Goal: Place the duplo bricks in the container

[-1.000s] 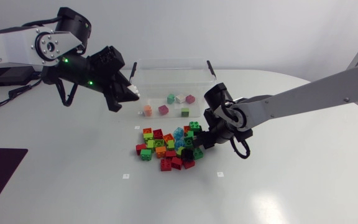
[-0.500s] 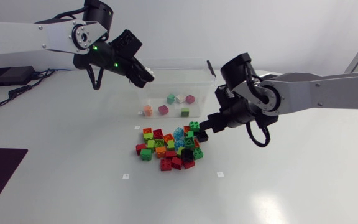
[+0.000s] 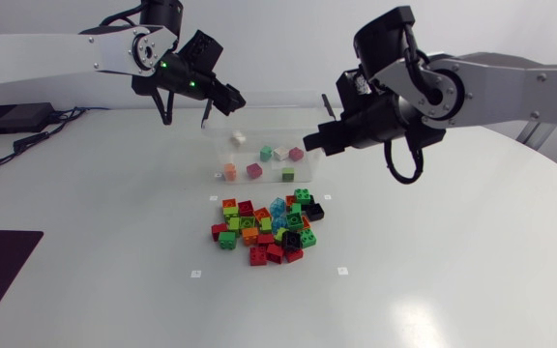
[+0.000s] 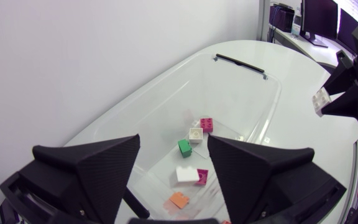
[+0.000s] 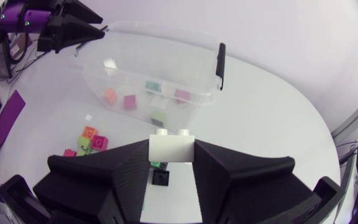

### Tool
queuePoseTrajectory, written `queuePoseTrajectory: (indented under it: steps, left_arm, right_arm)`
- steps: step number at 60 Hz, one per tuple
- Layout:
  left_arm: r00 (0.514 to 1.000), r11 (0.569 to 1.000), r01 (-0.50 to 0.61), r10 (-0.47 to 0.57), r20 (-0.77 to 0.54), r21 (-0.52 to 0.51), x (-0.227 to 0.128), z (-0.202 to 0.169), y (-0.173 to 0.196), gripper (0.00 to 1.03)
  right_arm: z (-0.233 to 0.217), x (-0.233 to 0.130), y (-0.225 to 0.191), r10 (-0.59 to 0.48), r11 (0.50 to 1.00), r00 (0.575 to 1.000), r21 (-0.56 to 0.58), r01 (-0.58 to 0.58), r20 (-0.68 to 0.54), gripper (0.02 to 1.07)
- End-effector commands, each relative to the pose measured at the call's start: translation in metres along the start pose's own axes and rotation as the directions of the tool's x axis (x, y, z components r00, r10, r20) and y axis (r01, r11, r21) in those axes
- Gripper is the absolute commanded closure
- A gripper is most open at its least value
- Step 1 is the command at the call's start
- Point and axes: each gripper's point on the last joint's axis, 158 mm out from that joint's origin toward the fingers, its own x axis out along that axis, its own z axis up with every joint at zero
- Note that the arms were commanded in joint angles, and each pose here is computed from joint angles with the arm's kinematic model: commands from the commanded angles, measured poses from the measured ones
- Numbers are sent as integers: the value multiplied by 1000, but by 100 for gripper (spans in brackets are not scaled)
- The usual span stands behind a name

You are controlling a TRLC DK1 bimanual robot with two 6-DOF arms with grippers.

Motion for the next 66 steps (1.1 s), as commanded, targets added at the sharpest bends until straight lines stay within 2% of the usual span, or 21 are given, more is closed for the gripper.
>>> queuePoseTrajectory:
  steps: [1, 13, 30, 45, 57, 66]
  left_arm:
    - [999, 999, -28, 29, 17, -29, -14, 1, 7, 5]
    - [995, 997, -73, 73, 68, 1, -52, 4, 8, 5]
    - [998, 990, -58, 56, 20, 126, -88, -37, -23, 5]
    - [999, 983, -21, 28, -35, 181, -99, -76, -38, 6]
    - [991, 972, 70, -43, -125, 223, -94, -123, -63, 6]
    - [975, 945, 159, -104, -197, 286, -88, -158, -89, 6]
  right_arm:
    - [16, 0, 3, 2, 1000, 1000, 1, -2, 22, 67]
    - [47, 5, 7, 7, 1000, 997, 20, -8, 73, 67]
    - [75, 31, 13, 13, 999, 994, 28, -17, 111, 67]
    - [88, 57, 15, 11, 999, 994, 35, -15, 112, 67]
    - [95, 76, 10, 1, 999, 994, 43, -6, 113, 67]
    - [98, 92, 2, -12, 998, 994, 55, 6, 110, 67]
